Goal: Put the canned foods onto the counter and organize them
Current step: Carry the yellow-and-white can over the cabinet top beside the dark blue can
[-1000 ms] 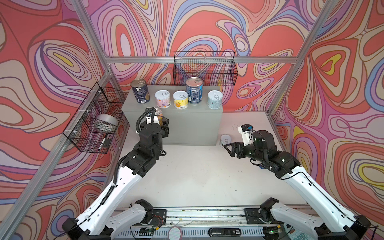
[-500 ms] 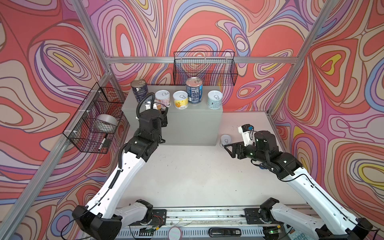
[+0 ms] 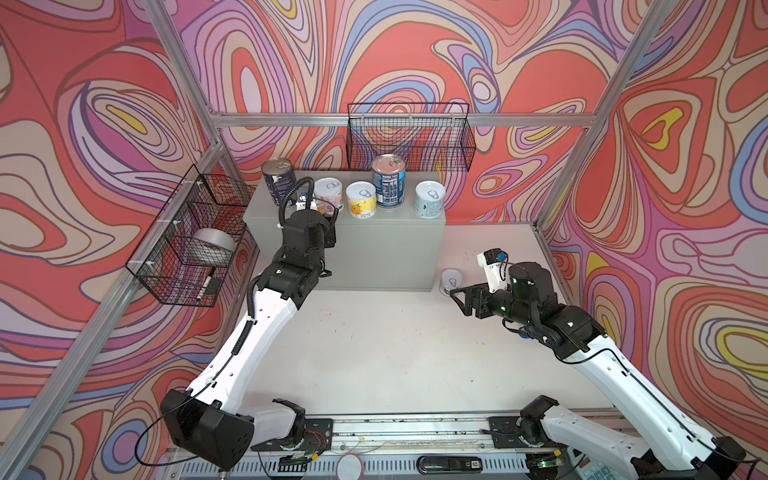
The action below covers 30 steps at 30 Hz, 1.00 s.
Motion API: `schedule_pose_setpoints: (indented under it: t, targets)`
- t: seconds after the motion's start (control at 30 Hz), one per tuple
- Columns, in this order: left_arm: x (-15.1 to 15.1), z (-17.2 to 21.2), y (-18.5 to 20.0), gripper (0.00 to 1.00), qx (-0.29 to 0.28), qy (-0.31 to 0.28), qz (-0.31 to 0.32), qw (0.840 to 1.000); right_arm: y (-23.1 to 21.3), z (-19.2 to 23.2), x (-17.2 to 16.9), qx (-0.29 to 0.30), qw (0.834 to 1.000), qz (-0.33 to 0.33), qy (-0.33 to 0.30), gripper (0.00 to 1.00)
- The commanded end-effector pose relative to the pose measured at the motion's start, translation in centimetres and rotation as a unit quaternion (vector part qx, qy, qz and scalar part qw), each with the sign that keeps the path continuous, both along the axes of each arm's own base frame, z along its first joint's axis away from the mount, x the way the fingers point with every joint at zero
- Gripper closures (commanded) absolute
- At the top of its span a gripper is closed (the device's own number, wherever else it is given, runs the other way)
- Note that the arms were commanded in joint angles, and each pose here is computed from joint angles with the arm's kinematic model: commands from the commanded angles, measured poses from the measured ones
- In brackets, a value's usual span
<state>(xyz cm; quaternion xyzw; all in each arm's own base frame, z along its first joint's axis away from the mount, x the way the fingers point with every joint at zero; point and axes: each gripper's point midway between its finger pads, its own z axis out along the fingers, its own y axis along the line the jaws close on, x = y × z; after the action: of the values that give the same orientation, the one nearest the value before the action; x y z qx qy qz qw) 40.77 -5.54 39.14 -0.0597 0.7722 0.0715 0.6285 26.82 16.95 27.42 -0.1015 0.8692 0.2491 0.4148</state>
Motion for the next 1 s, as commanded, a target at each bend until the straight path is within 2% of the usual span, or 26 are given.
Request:
schedule_pose_setpoints:
  t: [0.0, 0.47, 0.97]
  targets:
    - [-0.1, 5.4, -0.3, 0.59, -0.025, -0.08, -0.015, 0.996, -0.3, -0.5, 0.3, -0.011, 1.0, -0.007, 0.003, 0.17]
    - [-0.6, 7.9, -0.7, 0.6, -0.025, -0.117, -0.035, 0.992, 0.4, -1.2, 1.2, -0.005, 1.0, -0.007, 0.02, 0.17]
    - [0.1, 8.0, -0.3, 0.6, -0.011, -0.112, -0.03, 0.993, 0.3, -0.8, 0.3, 0.018, 0.999, -0.014, 0.028, 0.18]
